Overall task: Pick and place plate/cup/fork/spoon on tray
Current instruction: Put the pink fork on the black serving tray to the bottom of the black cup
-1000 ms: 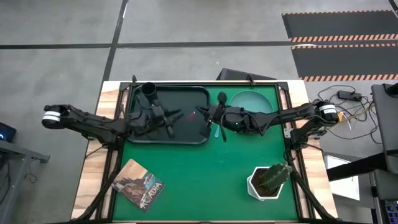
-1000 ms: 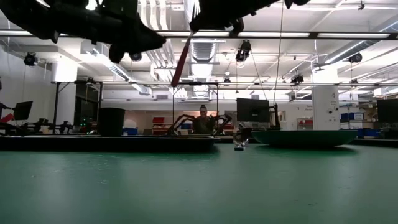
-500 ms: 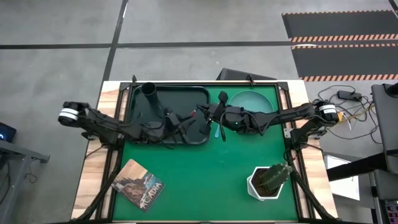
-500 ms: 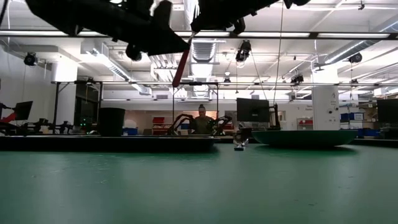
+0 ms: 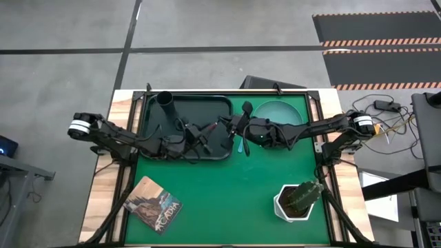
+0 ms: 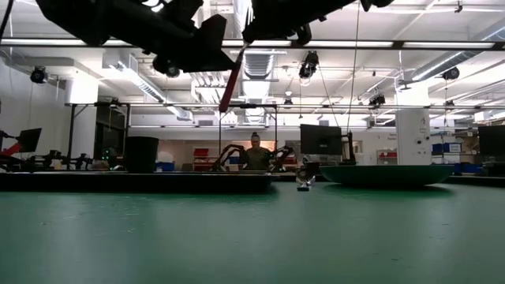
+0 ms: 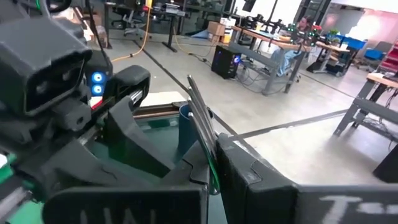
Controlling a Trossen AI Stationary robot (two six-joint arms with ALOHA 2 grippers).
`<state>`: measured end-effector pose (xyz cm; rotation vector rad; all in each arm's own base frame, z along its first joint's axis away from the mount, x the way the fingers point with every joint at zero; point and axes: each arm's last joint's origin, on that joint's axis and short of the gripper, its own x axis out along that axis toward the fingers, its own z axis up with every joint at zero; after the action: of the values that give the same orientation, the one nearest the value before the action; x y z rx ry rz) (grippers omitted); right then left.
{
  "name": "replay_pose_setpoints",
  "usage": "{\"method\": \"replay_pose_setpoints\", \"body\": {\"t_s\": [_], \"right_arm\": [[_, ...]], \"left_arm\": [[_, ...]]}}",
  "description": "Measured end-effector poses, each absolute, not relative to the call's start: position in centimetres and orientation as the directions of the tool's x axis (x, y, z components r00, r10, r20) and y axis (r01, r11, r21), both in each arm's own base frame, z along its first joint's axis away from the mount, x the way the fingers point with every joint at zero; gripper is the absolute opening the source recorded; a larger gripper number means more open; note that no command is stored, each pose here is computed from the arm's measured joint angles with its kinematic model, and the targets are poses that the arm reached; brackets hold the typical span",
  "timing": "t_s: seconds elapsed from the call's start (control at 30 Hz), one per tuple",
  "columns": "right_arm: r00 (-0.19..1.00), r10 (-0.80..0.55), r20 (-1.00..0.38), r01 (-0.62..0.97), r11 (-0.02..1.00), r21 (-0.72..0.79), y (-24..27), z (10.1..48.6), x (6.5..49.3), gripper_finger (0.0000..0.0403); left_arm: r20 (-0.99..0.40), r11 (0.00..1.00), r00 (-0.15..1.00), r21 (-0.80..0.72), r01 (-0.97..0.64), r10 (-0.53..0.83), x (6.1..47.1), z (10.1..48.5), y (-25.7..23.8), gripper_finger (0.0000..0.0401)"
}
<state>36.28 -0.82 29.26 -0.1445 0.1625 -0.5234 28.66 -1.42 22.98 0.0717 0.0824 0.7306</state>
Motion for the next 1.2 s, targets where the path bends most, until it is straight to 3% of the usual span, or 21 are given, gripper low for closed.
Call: {"method": "replay_pose_setpoints", "body": {"t_s": [0.77,1.2], "right_arm": [[0.855,-0.509,-0.097,0.499,0.859,-0.112,-0.84,29.46,36.32,0.0008],[0.852,-0.514,-0.100,0.506,0.857,-0.099,-0.86,29.42,36.31,0.0009]], "left_arm": [[-0.045,0.730,0.730,0.086,-0.678,0.682,29.35,22.69,-1.17,0.0075],[-0.046,0.731,0.730,0.083,-0.677,0.682,29.35,22.67,-1.17,0.0003]]}}
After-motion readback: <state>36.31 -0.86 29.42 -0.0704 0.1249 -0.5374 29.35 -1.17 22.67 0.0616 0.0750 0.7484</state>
